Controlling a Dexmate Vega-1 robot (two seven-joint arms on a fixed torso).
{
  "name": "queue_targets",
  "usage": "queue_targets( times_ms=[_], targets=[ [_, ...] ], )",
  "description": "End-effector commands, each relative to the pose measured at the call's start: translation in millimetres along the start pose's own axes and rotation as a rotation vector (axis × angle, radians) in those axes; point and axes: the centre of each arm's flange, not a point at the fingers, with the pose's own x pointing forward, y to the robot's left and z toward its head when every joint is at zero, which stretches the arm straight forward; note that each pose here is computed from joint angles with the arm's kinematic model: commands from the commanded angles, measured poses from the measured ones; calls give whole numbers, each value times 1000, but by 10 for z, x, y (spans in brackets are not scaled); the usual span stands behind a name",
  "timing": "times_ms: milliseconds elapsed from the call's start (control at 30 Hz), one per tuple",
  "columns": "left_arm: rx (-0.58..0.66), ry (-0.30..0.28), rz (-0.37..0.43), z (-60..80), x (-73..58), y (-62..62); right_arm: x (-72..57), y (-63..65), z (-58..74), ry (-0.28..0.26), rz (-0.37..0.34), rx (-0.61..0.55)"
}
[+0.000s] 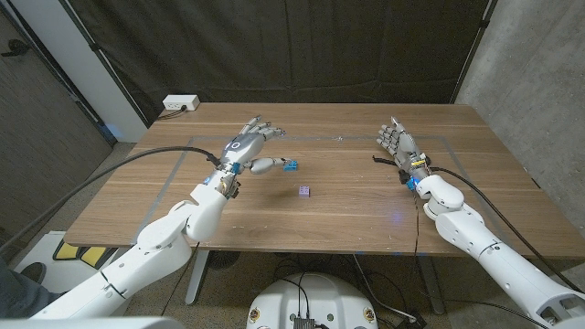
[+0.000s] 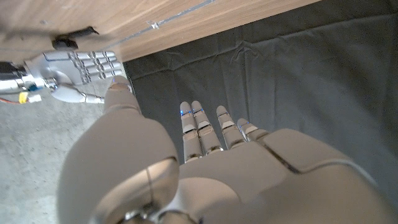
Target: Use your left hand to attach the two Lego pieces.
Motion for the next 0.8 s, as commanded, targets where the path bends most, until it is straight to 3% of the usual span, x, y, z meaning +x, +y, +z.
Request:
queue_targets(
  times_ms=[33,367,633,800],
  targets=[
    [165,-39,-120,317,97,53,-114,-118,18,1,0,1],
    [266,-70,-221,493,209,168,-207,-136,-16,6,-9,6],
    [320,-31,-285,645,260,159,-283,-140,-62,16,-20,13],
    [307,-6,-332,670,285,131,-309,-136,-92,20,-21,19]
  ],
)
